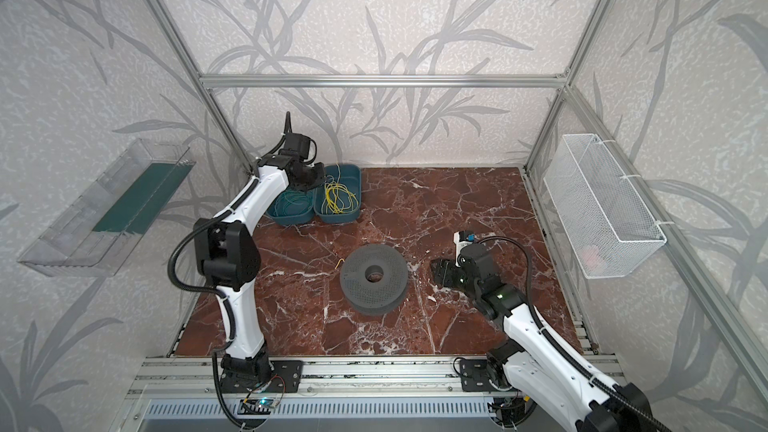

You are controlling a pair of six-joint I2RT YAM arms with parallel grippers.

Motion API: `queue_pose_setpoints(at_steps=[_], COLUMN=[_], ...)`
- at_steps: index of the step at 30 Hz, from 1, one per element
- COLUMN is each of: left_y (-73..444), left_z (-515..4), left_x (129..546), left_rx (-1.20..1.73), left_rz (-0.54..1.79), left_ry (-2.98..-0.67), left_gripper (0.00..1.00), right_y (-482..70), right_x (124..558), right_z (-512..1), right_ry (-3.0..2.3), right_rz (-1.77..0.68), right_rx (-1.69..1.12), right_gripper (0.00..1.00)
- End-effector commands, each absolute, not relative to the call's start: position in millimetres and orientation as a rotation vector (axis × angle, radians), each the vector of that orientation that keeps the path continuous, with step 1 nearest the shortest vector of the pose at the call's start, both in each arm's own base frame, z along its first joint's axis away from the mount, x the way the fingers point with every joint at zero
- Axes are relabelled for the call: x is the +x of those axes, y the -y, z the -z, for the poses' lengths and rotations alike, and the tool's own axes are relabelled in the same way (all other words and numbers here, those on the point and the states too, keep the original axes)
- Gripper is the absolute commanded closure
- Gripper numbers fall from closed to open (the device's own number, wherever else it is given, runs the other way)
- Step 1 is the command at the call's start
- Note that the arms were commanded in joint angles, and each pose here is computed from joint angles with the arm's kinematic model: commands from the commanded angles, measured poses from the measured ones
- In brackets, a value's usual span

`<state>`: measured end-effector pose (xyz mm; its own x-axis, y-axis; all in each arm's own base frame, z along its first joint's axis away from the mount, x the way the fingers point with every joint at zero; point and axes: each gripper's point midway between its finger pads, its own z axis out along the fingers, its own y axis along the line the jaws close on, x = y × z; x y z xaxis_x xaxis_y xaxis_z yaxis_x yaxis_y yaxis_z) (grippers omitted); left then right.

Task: Wrap the cables
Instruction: 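Reach the left gripper into the tub of yellow cable while the right gripper withdraws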

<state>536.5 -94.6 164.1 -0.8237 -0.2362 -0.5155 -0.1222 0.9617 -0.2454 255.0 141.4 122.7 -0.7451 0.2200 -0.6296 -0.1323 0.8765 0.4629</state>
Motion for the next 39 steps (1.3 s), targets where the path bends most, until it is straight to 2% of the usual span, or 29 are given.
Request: queue_pose_setpoints(at_steps=[1,11,19,32,35,39], left_y=[102.5,92.4,77.4,89.1,90.5,86.8], left_z=[-143.8,-98.8,-84.2,-62.6,-58.8,-61.1], left_x=[526.5,549.4,557.0,569.1,570.9,570.7], left_rx=[-0.12,-0.111,-0.135,-0.101,-0.096,-0.105], left_rz=[0.206,0.0,-0.174,-0.108,-0.101,-0.128], left_ry=[-2.668,-2.717,-2.696,-2.694,-2.692,-2.686], left_gripper=[0.81,0.8,0.74,0.73,0.78,0.9], right_y=[-153.6,-152.3,-152.1,-151.2,-150.1,-150.6], right_x=[262.2,263.6,266.1,266.4,266.5,265.9], right_z=[-132.4,-118.1,-108.3,-103.5,-104.3,-104.4], right_ry=[-2.29,-2.312,-2.334,-2.352,-2.349,-2.35], right_rz=[-0.711,-0.687,-0.668,-0.652,-0.644,-0.648], right_rx=[0.03,0.032,0.029,0.028,0.029,0.028], right_gripper=[0.28,0.28,0.27,0.27,0.27,0.27])
